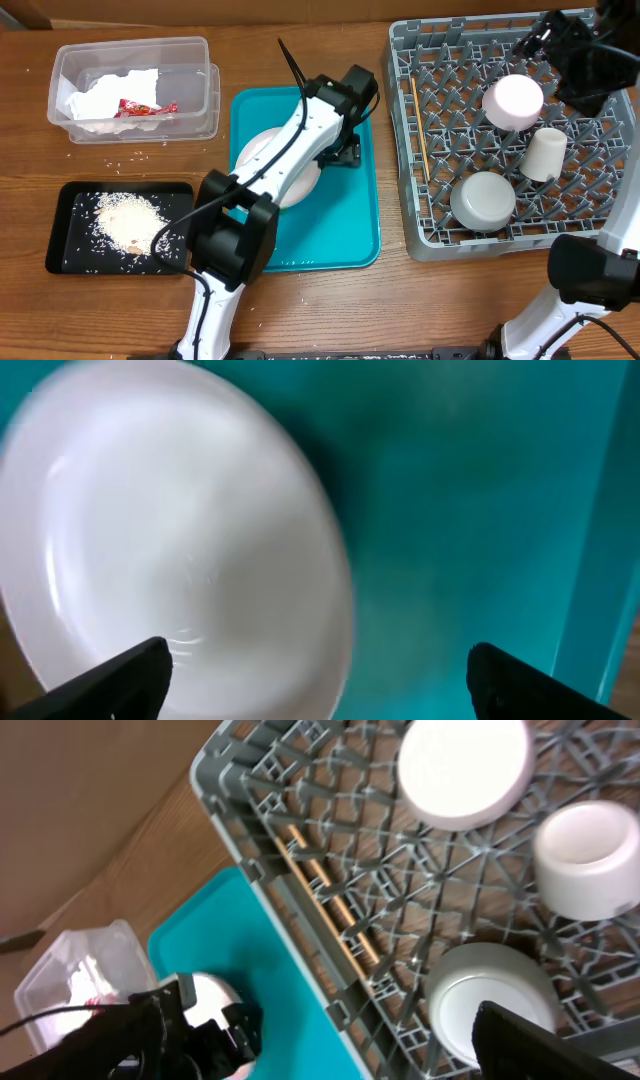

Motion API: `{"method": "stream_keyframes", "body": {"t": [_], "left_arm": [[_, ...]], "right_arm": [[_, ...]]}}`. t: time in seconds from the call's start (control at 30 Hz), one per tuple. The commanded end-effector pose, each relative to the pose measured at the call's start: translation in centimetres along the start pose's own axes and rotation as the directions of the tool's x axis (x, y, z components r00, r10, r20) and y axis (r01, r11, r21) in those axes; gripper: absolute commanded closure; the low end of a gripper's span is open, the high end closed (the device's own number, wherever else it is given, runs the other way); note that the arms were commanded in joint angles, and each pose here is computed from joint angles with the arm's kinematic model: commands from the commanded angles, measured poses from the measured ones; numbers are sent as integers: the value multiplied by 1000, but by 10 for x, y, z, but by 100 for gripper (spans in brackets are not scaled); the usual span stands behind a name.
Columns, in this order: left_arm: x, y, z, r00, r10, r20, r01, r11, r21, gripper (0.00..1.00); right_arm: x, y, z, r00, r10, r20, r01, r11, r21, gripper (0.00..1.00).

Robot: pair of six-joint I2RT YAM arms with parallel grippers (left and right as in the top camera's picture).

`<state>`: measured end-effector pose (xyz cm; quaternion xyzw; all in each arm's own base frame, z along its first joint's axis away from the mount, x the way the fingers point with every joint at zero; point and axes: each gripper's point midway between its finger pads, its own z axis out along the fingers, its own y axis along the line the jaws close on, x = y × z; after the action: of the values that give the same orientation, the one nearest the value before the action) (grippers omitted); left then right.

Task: Sort waste into correct bins and load items into the dishwasher
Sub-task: 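Carry the emptied plate with the left gripper back over the teal tray, then set the plate on the teal tray, release, and grasp its rim with the right gripper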

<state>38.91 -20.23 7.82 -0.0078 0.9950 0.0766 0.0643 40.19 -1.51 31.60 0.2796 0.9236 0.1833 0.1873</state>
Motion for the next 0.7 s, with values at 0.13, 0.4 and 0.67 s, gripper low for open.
{"method": "stream_keyframes", "body": {"t": [0.13, 0.4, 0.67], "left_arm": [[-82, 104, -146, 905, -294, 306, 276, 956, 100, 0], [-88, 286, -197, 662, -654, 365, 626, 751, 211, 0], [-51, 358, -173, 577, -785, 225, 763, 617, 195, 0]], "right_arm": [[40, 63, 32, 983, -166, -80, 161, 985, -60, 0], [105, 108, 113, 911, -308, -276, 308, 950, -46, 0], [178, 135, 190, 804, -420, -420, 440, 896, -55, 23]]}}
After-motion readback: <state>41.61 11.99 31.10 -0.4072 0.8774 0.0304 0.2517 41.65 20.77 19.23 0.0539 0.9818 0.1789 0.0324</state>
